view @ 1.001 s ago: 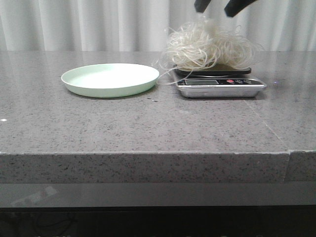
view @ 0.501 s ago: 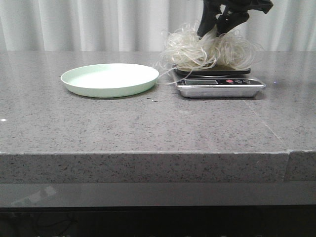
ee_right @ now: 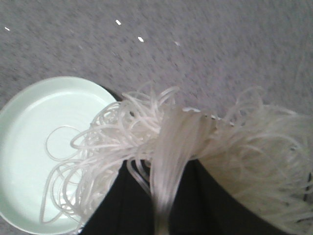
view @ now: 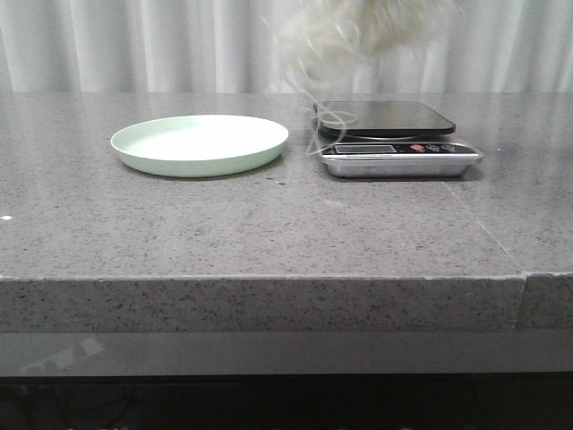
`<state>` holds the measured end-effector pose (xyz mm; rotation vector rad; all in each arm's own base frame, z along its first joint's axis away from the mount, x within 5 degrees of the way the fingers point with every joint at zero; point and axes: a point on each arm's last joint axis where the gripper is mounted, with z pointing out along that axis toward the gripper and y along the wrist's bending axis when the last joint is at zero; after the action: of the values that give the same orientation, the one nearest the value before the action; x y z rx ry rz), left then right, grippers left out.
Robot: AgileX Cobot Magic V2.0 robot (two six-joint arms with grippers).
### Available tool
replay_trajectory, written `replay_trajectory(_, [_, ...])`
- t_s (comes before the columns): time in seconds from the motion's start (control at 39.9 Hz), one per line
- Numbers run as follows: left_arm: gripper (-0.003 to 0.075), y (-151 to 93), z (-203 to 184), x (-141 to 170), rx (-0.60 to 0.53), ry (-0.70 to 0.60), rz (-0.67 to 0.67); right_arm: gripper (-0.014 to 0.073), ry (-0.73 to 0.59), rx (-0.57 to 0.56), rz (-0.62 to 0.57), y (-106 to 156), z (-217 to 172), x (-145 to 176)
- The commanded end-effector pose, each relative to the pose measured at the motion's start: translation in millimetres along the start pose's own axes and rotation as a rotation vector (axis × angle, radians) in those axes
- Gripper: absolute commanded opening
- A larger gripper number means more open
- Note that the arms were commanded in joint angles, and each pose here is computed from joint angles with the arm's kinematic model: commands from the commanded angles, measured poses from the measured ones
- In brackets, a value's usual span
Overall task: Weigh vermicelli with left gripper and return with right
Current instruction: 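Carry the vermicelli with the right gripper back over the plate and release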
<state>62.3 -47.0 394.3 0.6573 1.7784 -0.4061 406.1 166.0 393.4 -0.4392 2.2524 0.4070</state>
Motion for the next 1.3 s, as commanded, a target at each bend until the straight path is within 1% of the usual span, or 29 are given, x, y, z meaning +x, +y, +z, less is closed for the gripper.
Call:
replay_trajectory(0.0, [0.0438, 0, -3, -13, 0.007, -0.091, -0.015, 0.0141, -0.245, -0.055, -0.055, 32, -58, -35])
replay_trajectory(0.2, [0.0438, 0, -3, -13, 0.007, -0.091, -0.015, 0.0141, -0.357, -0.141, -0.104, 76, -60, -41])
replay_trajectory(0.38, [0.0439, 0, -3, -13, 0.007, -0.091, -0.015, 0.0141, -0.363, -0.195, -0.128, 104, -39, -36])
replay_trajectory(0.55, [0.0439, 0, -3, -13, 0.007, -0.091, -0.015, 0.0141, -0.288, -0.209, -0.137, 114, -1, -24])
replay_trajectory(0.75, [0.0439, 0, -3, -13, 0.007, -0.091, -0.015, 0.0144, -0.201, -0.191, -0.147, 113, 40, -9])
replay_trajectory(0.83, [0.0439, 0, -3, -13, 0.007, -0.091, -0.015, 0.0188, -0.177, -0.176, -0.160, 111, 48, -5])
replay_trajectory(0.98, [0.0438, 0, -3, -13, 0.007, -0.091, -0.015, 0.0390, -0.151, -0.165, -0.170, 110, 56, -1])
replay_trajectory(1.05, [0.0438, 0, -3, -13, 0.007, -0.091, -0.015, 0.0463, -0.155, -0.161, -0.172, 109, 53, -2])
replay_trajectory(1.1, [0.0439, 0, -3, -13, 0.007, -0.091, -0.015, 0.0482, -0.157, -0.161, -0.172, 109, 49, -3])
replay_trajectory(1.28, [0.0438, 0, -3, -13, 0.007, -0.091, -0.015, 0.0475, -0.162, -0.160, -0.186, 108, 11, -11])
